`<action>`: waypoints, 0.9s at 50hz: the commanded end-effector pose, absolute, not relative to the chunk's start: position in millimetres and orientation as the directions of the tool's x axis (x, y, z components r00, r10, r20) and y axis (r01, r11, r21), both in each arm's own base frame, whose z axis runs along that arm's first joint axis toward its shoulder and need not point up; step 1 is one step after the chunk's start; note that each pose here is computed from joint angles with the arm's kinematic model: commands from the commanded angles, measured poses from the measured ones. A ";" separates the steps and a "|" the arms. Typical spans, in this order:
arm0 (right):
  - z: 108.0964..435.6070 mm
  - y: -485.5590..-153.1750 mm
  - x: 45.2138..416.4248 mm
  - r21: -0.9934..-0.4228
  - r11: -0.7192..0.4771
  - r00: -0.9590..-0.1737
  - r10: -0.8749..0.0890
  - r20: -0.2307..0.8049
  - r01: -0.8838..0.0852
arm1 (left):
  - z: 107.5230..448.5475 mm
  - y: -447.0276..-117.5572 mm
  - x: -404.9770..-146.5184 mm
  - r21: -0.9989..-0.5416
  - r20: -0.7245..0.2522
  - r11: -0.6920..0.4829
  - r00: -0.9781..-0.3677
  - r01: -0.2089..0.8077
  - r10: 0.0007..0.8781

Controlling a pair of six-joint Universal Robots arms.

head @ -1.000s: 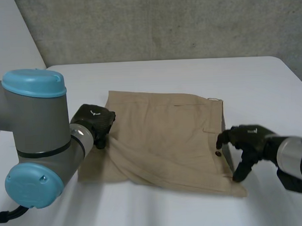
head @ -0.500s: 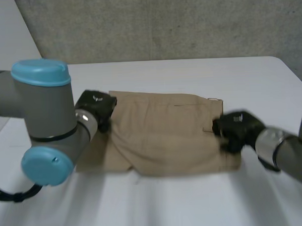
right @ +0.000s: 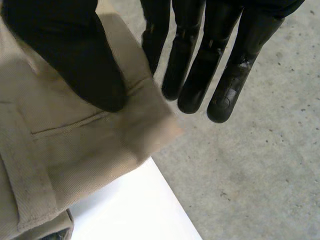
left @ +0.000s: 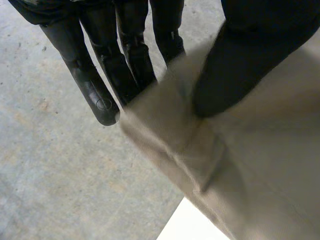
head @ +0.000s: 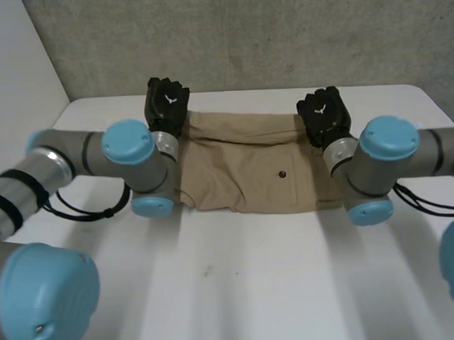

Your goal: Fold the shorts.

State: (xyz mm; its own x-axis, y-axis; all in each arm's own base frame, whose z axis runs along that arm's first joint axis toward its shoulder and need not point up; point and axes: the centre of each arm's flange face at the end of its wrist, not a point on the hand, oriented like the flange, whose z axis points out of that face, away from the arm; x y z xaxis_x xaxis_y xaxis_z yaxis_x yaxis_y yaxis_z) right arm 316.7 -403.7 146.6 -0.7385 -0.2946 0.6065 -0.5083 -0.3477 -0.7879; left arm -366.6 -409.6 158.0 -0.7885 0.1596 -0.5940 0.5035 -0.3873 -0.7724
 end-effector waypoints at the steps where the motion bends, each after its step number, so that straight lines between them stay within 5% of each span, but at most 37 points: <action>1: 124.7 -413.2 321.6 -0.768 -0.359 -0.722 -0.285 0.631 -0.529 | 124.0 -413.6 -375.3 -0.766 -0.597 -0.415 -0.782 0.491 0.178; 6: 160.3 -406.5 318.6 -0.791 -0.378 -0.757 -0.276 0.592 -0.481 | 125.3 -403.3 -374.6 -0.778 -0.593 -0.391 -0.781 0.493 0.196; 11: 203.4 -388.0 307.2 -0.857 -0.360 -0.817 -0.313 0.484 -0.370 | 163.0 -387.6 -363.5 -0.797 -0.566 -0.383 -0.798 0.467 0.205; 15: 215.1 -359.7 294.1 -0.919 -0.229 -0.828 -0.403 0.391 -0.322 | 187.4 -368.2 -350.0 -0.838 -0.511 -0.354 -0.823 0.414 0.247; 20: 197.9 -338.7 273.8 -0.941 -0.031 -0.816 -0.489 0.309 -0.338 | 202.0 -344.1 -332.5 -0.888 -0.441 -0.291 -0.839 0.356 0.320; 27: 165.8 -319.6 260.2 -0.920 0.157 -0.795 -0.568 0.213 -0.359 | 177.3 -344.1 -299.1 -0.912 -0.402 -0.076 -0.842 0.403 0.360; 35: 130.5 -323.6 256.3 -0.903 0.207 -0.798 -0.569 0.201 -0.375 | 131.9 -350.3 -286.5 -0.883 -0.411 0.057 -0.827 0.465 0.383; 45: 117.4 -346.6 252.3 -0.919 0.108 -0.833 -0.472 0.287 -0.378 | 121.5 -345.5 -286.4 -0.877 -0.406 0.085 -0.823 0.474 0.398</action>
